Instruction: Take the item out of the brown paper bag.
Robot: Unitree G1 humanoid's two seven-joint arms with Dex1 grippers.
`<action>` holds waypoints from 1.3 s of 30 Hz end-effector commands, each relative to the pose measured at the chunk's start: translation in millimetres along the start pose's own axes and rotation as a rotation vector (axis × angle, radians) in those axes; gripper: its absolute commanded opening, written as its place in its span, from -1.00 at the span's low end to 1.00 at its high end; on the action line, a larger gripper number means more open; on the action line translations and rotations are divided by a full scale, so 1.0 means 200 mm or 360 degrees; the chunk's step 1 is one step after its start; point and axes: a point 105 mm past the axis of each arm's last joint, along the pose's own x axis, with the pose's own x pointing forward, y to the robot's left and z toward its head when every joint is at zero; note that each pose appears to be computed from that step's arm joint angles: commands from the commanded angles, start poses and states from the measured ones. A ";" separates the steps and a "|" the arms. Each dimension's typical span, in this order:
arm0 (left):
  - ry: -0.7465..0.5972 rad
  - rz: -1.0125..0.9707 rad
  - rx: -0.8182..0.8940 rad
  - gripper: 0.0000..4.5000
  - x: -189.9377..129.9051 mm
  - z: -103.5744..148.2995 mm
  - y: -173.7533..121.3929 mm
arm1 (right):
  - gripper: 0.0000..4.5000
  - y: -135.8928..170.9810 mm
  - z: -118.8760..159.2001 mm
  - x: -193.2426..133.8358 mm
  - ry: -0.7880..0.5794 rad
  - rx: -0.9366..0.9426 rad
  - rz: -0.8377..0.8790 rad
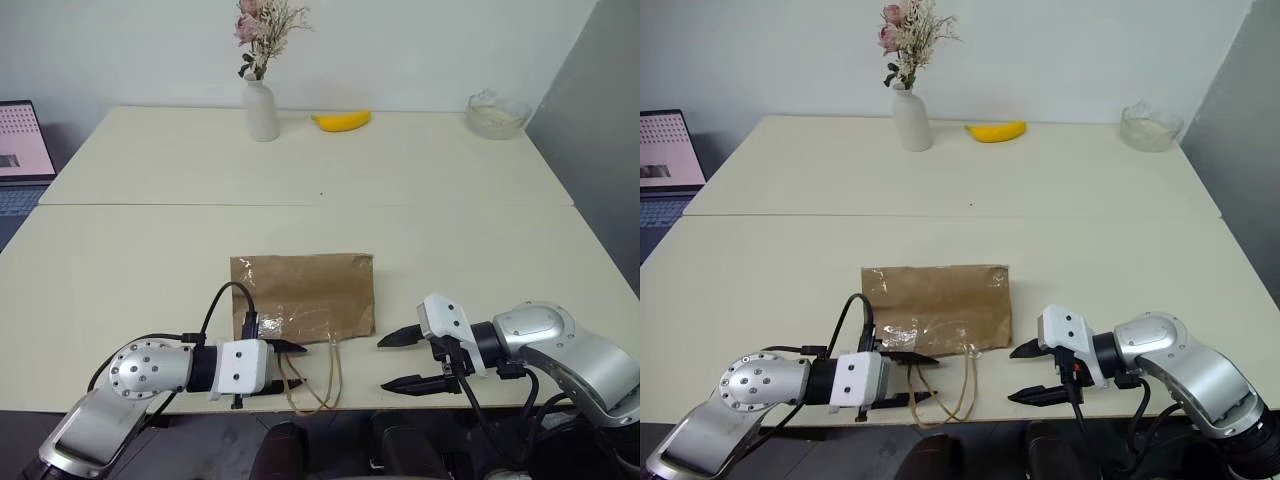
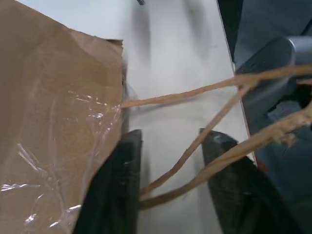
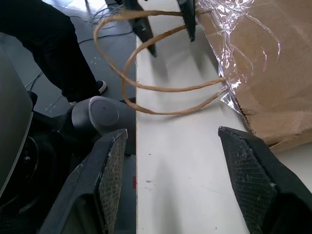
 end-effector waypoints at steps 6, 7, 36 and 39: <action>0.0009 -0.0139 0.0175 -0.16 -0.03 0.04 -0.11 | 0.40 0.03 0.05 -0.01 -0.0012 -0.0047 0.0035; 0.0004 -0.0132 0.0173 -0.16 -0.03 0.05 -0.11 | 0.40 0.03 0.05 -0.01 -0.0013 -0.0047 0.0035; -0.0195 0.0075 -0.0352 -0.98 0.00 0.19 0.09 | 0.40 0.11 0.03 0.02 0.0023 -0.0017 0.0219; -0.0221 0.0120 -0.0369 -0.98 0.01 0.20 0.10 | 0.40 0.11 0.04 0.03 0.0009 -0.0016 0.0209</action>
